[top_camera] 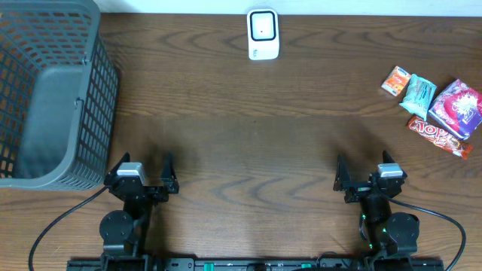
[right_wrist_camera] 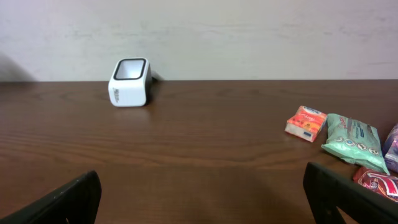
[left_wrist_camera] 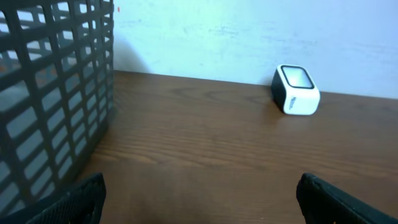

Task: Scan the item barcode

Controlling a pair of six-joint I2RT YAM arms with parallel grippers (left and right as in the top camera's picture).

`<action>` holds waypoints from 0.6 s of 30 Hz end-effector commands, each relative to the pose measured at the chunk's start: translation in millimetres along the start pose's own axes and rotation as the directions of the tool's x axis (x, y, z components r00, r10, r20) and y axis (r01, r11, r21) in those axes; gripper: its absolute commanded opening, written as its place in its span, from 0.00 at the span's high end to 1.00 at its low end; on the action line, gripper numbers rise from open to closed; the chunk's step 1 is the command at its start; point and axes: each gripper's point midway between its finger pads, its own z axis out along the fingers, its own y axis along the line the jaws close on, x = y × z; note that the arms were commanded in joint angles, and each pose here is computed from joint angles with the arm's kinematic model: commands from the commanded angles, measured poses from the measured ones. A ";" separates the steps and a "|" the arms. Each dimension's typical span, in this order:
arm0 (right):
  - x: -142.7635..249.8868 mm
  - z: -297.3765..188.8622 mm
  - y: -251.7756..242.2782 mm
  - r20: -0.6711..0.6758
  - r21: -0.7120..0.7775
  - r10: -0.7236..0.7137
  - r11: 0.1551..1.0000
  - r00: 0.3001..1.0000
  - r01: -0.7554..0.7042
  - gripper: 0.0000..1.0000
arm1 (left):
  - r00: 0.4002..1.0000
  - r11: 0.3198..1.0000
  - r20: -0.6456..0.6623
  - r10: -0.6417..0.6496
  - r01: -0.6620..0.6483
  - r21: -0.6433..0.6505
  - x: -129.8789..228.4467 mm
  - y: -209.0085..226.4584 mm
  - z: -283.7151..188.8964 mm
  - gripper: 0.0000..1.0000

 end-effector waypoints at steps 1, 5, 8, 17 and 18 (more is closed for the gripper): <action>0.2 -0.3 -2.5 0.001 0.011 -0.011 1.000 1.000 0.011 0.01 | 0.995 0.995 -0.032 0.097 -0.096 0.019 14.8 -0.7 1.7 0.02; 0.2 -0.3 -2.5 0.001 0.011 -0.011 1.000 1.000 0.011 0.01 | 0.993 0.993 -0.034 0.111 -0.110 0.036 15.8 -3.4 1.6 0.02; 0.2 -0.3 -2.5 0.001 0.011 -0.011 1.000 1.000 0.011 0.01 | 0.993 0.993 -0.034 0.111 -0.110 0.036 15.9 -3.5 1.6 0.02; 0.2 -0.3 -2.5 0.001 0.011 -0.011 1.000 1.000 0.011 0.01 | 0.994 0.994 -0.034 0.106 -0.106 0.006 15.1 4.1 1.5 0.02; 0.2 -0.3 -2.5 0.001 0.011 -0.011 1.000 1.000 0.011 0.01 | 0.994 0.994 -0.035 0.106 -0.106 0.006 15.2 4.1 1.5 0.02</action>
